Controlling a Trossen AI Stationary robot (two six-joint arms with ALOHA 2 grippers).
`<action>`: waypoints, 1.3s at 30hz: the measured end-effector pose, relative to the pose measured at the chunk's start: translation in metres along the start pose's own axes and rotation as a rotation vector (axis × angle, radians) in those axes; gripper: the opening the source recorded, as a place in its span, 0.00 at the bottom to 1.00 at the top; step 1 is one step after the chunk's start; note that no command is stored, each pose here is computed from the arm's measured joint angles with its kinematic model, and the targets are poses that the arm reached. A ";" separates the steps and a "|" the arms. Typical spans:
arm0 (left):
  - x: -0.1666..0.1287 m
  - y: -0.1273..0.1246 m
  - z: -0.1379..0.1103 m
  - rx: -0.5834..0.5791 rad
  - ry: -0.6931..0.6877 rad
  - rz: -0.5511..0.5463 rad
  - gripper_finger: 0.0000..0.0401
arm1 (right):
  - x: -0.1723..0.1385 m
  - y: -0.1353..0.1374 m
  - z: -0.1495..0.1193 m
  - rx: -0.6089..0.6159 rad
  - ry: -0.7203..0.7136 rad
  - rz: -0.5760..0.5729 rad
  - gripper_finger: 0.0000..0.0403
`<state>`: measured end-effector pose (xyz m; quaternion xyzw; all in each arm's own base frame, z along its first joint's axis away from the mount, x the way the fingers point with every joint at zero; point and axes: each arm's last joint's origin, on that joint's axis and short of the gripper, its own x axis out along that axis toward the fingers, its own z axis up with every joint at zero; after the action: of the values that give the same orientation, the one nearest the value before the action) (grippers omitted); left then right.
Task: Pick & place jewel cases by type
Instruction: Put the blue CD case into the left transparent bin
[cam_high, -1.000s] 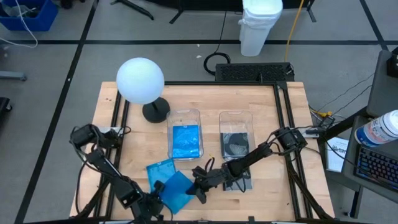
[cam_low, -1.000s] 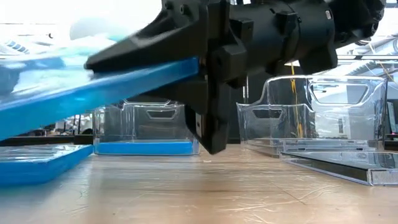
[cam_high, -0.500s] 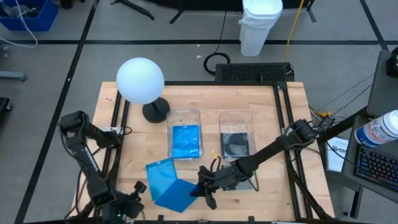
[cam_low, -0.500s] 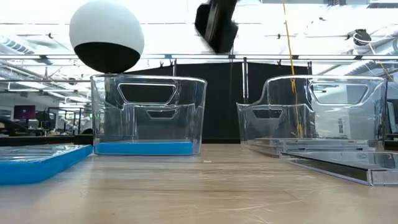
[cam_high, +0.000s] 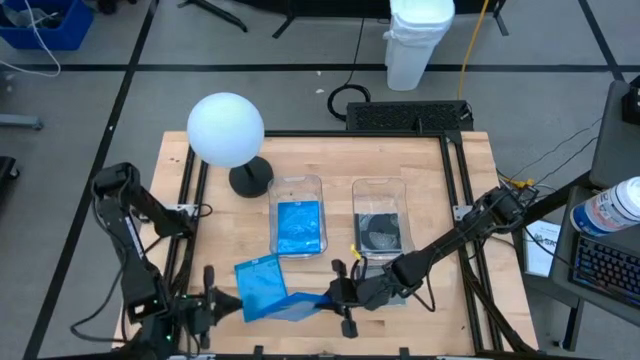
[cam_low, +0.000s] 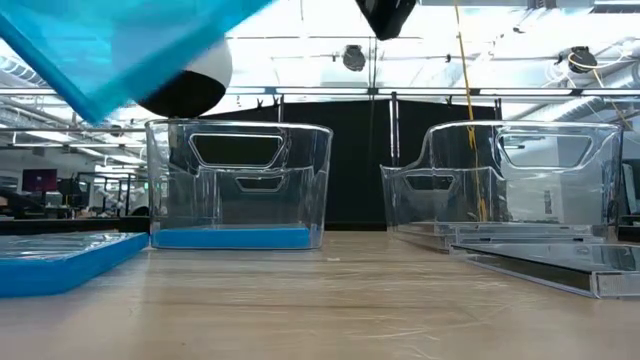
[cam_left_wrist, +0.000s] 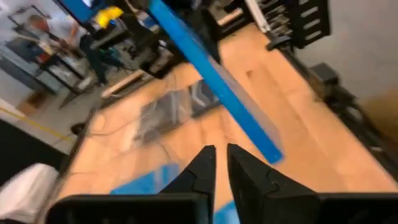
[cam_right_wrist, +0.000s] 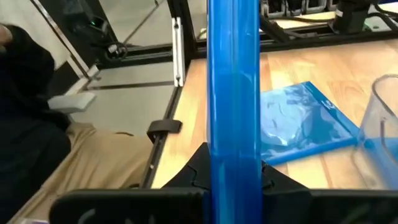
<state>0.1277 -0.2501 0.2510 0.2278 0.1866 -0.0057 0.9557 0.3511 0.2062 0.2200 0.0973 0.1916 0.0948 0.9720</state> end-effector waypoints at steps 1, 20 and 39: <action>0.002 0.004 0.002 0.004 0.001 0.009 0.14 | 0.000 0.000 0.000 -0.004 0.001 -0.002 0.04; 0.082 0.057 0.013 -0.236 0.182 -0.166 0.78 | -0.002 -0.003 0.017 -0.208 0.179 -0.176 0.04; 0.093 0.068 0.013 -0.253 0.191 -0.138 0.78 | -0.010 -0.001 0.020 -0.226 0.174 -0.238 0.04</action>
<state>0.2251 -0.1877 0.2575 0.0920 0.2910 -0.0260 0.9519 0.3499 0.1994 0.2415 -0.0445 0.2733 0.0082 0.9609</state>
